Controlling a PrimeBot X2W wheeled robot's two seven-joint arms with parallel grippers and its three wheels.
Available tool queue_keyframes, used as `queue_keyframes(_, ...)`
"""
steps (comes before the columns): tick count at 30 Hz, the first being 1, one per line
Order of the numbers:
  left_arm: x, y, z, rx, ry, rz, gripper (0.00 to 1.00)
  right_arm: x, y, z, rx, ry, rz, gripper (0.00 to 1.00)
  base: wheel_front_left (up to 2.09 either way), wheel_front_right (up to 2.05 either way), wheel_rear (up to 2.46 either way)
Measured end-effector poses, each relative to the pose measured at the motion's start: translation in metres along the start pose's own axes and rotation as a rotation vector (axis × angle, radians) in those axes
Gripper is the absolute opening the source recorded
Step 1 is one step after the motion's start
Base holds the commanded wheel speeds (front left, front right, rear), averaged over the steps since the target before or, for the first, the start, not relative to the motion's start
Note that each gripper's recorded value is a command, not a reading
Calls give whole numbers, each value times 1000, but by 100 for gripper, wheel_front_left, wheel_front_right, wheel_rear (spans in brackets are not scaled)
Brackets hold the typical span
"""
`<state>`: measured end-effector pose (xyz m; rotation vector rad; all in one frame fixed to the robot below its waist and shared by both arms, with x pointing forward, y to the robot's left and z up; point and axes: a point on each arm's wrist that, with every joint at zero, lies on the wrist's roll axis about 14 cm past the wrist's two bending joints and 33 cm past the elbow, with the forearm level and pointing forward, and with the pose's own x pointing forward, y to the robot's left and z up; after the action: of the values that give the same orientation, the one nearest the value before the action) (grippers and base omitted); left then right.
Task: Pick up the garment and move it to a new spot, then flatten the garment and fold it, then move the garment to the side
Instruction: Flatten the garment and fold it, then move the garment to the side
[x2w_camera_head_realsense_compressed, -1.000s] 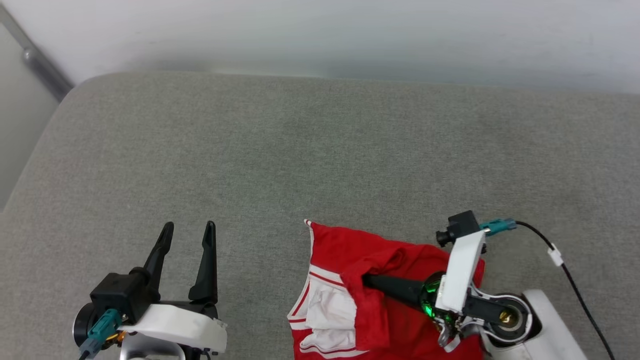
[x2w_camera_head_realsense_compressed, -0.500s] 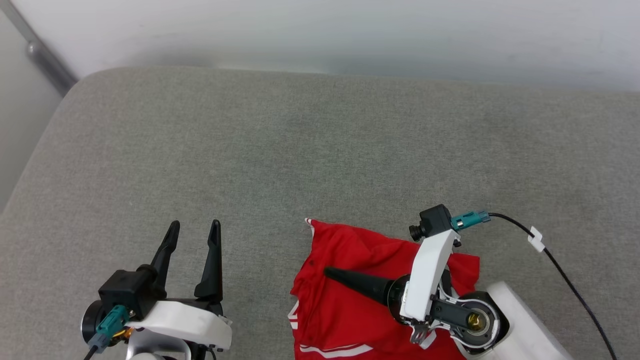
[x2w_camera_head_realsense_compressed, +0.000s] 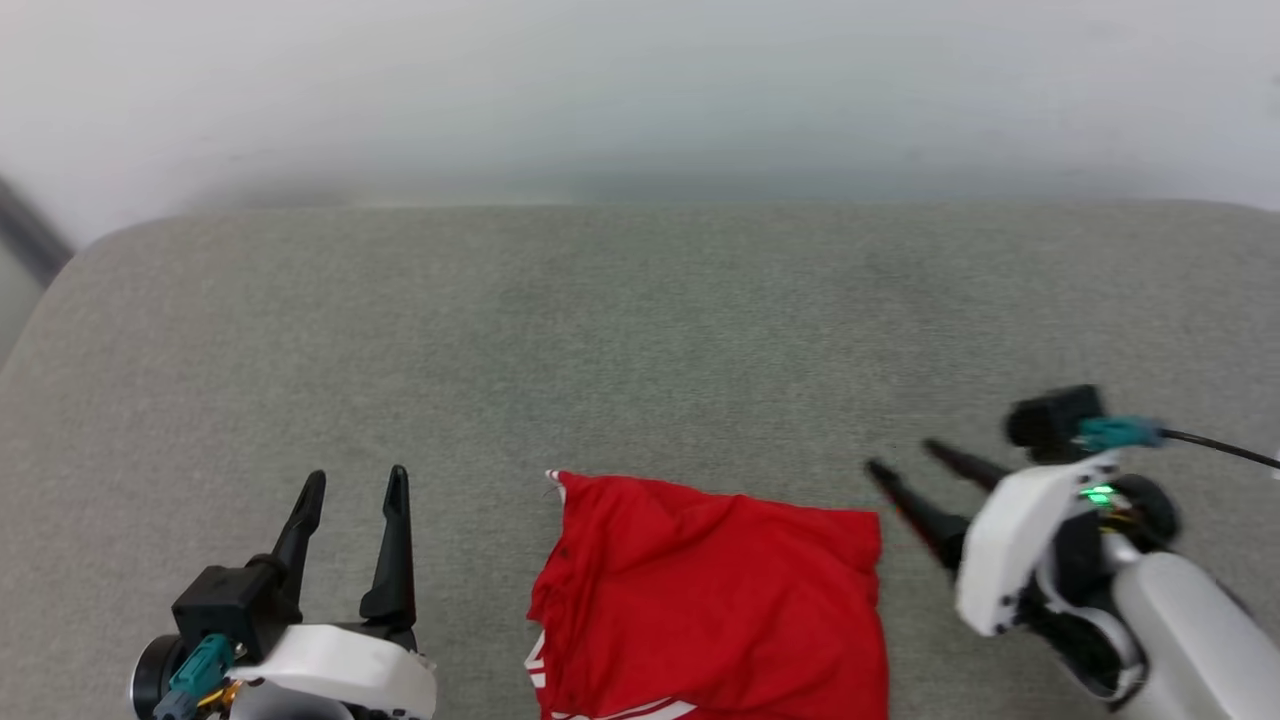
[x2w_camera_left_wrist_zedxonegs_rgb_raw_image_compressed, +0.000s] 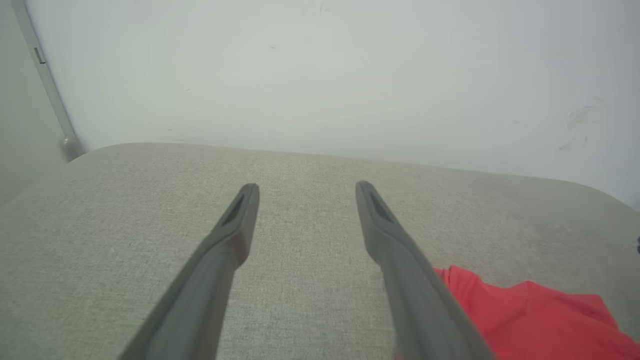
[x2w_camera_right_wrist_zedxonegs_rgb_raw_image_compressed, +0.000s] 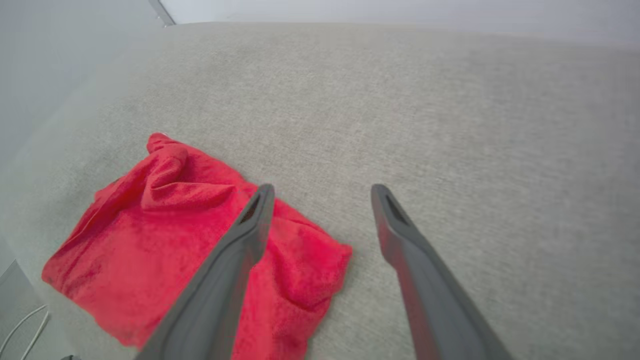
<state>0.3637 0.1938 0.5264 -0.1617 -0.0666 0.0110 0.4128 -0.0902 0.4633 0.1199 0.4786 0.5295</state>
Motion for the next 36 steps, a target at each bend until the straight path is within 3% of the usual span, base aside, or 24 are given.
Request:
queue_keyframes(7,-2,-6,1,2,-3,-11,100,-60,-60,44,-40,-296,-245,100,0,0,0)
queue_keyframes(13,-6,-11,8,17,-25,-18,100,-110,-63,77,-86,-531,-353,100,0,0,0)
queue_keyframes(17,-7,-12,9,35,-30,-22,100,-123,-56,77,-96,-574,-382,100,0,0,0)
queue_keyframes(25,-17,-8,3,46,-9,-2,100,-129,-39,49,-71,-518,-390,100,0,0,0)
queue_keyframes(36,-17,-7,2,49,-4,6,100,-129,-34,43,-43,-490,-386,100,0,0,0)
